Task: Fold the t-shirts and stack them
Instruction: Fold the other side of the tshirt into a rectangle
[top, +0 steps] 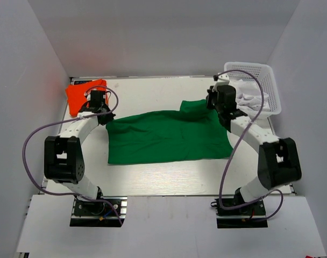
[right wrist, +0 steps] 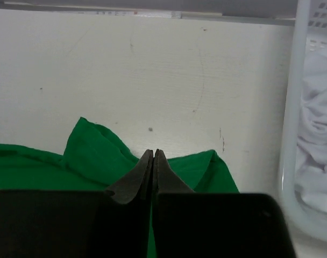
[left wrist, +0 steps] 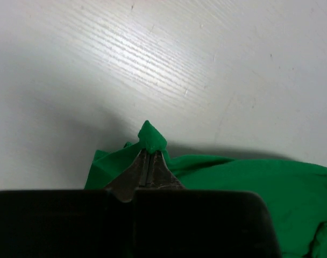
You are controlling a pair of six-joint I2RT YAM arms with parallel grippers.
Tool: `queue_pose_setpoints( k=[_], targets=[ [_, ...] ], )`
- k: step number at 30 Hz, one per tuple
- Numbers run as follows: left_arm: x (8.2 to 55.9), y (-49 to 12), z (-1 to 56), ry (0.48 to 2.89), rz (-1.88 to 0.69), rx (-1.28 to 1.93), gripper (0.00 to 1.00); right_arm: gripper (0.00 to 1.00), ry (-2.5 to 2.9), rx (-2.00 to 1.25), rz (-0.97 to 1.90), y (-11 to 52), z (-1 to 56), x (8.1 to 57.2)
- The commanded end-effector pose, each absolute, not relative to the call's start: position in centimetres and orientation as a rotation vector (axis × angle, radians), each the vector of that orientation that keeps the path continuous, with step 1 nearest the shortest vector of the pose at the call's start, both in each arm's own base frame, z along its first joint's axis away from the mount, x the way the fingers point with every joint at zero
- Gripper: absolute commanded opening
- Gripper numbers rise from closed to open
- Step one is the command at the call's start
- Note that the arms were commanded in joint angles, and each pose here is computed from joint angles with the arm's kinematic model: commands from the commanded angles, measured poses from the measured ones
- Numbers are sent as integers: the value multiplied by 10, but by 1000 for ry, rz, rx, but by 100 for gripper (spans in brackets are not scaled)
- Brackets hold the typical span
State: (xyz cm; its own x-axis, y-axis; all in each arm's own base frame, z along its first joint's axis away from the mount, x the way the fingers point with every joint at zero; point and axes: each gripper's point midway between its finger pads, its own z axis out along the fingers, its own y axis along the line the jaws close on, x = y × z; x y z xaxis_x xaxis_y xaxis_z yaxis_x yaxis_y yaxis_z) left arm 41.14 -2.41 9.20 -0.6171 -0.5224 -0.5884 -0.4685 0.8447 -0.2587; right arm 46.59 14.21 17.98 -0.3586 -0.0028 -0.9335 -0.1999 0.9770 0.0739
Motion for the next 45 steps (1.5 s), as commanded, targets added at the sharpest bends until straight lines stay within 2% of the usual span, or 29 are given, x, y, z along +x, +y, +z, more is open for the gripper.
queue_pose_setpoints(
  k=[1,8,14,23,25,27,28,29,30,31,33,37,38,39,40,41,43,44,45],
  targets=[
    [407,-35,110,2286,-193,-657,0,0,1871,-117,246,140,190,445],
    [381,-39,108,2258,-249,-648,0,0,1888,-16,166,102,185,393],
    [365,-33,105,2238,-225,-668,0,0,1869,4,142,88,190,367],
    [336,-42,73,2348,-265,-733,0,0,2000,28,247,96,129,332],
    [323,-37,63,2373,-225,-798,10,2,2047,54,273,96,114,321],
    [311,-32,61,2373,-197,-880,11,17,2081,106,307,97,105,308],
    [291,-29,49,2424,-152,-928,14,29,2146,97,316,96,91,290],
    [284,-27,47,2433,-135,-955,25,46,2173,131,332,96,85,282],
    [277,-28,50,2424,-143,-993,49,58,2223,159,331,91,71,265],
    [269,-25,49,2424,-121,-1028,64,63,2201,152,366,93,78,259],
    [259,-22,51,2416,-105,-1061,100,68,2216,131,391,94,74,247],
    [277,-22,87,2282,-176,-1025,100,75,2031,2,468,109,127,266],
    [289,-26,101,2234,-231,-991,100,77,1951,-76,572,129,152,272],
    [296,-30,106,2215,-271,-959,100,80,1962,-122,576,134,149,277],
    [305,-41,116,2207,-350,-896,100,90,1922,-164,634,146,169,282],
    [310,-46,122,2188,-397,-874,100,90,1997,-176,651,153,148,290],
    [325,-65,131,2170,-511,-775,100,90,1950,-223,708,168,169,306],
    [329,-67,132,2171,-526,-754,100,90,2039,-210,703,172,141,316],
    [336,-70,137,2163,-544,-728,100,90,2057,-195,699,172,136,322]
  ],
)
